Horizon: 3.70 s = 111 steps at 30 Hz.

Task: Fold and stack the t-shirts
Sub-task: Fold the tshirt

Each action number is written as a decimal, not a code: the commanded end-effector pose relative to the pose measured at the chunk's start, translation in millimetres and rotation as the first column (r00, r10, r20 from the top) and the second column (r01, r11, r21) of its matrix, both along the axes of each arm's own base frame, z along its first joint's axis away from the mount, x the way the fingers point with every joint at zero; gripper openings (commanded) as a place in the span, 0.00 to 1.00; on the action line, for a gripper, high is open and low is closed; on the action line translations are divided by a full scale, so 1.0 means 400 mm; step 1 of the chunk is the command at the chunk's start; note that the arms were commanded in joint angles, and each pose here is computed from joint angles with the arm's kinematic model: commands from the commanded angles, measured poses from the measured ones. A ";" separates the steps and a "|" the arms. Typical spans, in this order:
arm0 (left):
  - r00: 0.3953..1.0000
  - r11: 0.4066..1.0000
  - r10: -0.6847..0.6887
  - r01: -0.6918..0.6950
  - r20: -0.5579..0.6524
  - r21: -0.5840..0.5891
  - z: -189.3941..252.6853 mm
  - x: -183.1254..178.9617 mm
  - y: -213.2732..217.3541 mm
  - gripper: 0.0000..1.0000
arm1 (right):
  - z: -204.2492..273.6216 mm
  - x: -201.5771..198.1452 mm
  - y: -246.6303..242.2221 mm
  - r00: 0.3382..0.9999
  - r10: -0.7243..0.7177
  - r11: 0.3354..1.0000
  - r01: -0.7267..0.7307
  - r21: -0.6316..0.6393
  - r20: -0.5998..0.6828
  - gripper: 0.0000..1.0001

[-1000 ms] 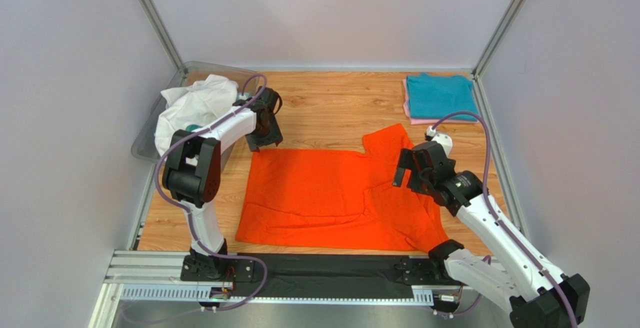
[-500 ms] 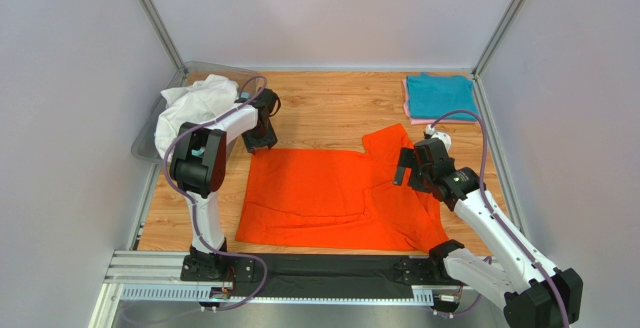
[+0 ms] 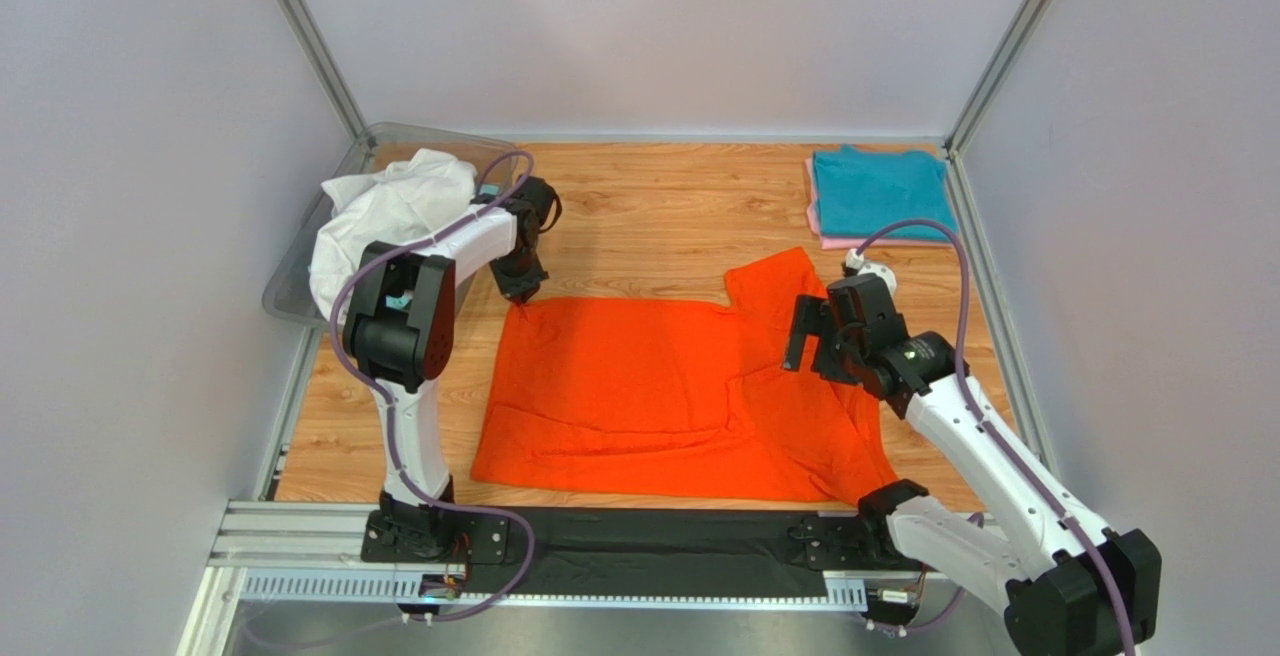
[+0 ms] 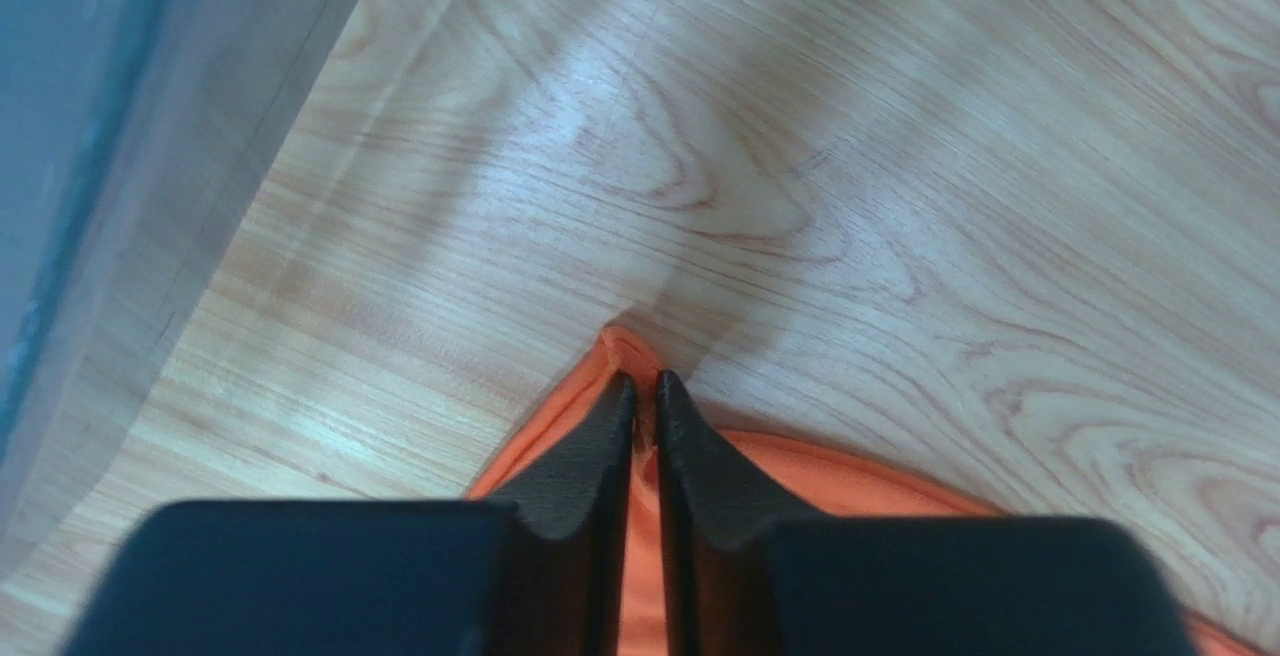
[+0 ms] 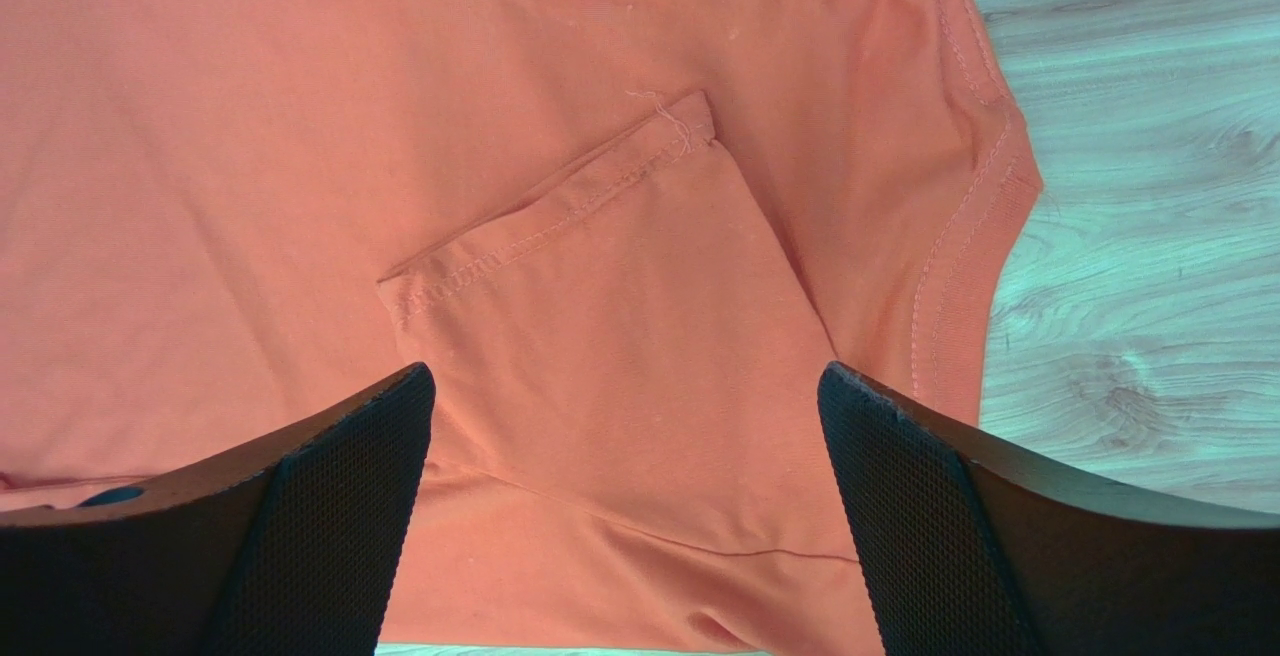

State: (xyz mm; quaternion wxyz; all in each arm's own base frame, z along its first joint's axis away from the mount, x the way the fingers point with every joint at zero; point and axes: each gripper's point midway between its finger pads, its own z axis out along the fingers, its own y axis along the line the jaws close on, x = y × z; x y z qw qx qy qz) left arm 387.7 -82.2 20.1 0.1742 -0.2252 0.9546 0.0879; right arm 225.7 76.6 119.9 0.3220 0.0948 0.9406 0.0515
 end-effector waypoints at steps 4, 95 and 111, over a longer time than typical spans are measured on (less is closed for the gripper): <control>1.000 1.000 0.007 -0.007 -0.002 -0.008 0.019 -0.019 0.009 0.00 | 0.005 0.026 0.007 1.000 0.013 1.000 -0.013 -0.001 0.021 1.00; 0.950 0.962 -0.143 0.199 0.276 -0.186 0.182 -0.199 -0.039 0.00 | 0.045 0.199 -0.013 0.992 -0.121 0.986 0.123 -0.108 0.027 0.00; 0.933 0.962 -0.110 0.186 0.341 -0.201 0.177 -0.348 0.009 0.00 | 0.049 -0.119 -0.028 0.995 -0.062 0.994 0.055 -0.093 -0.072 0.00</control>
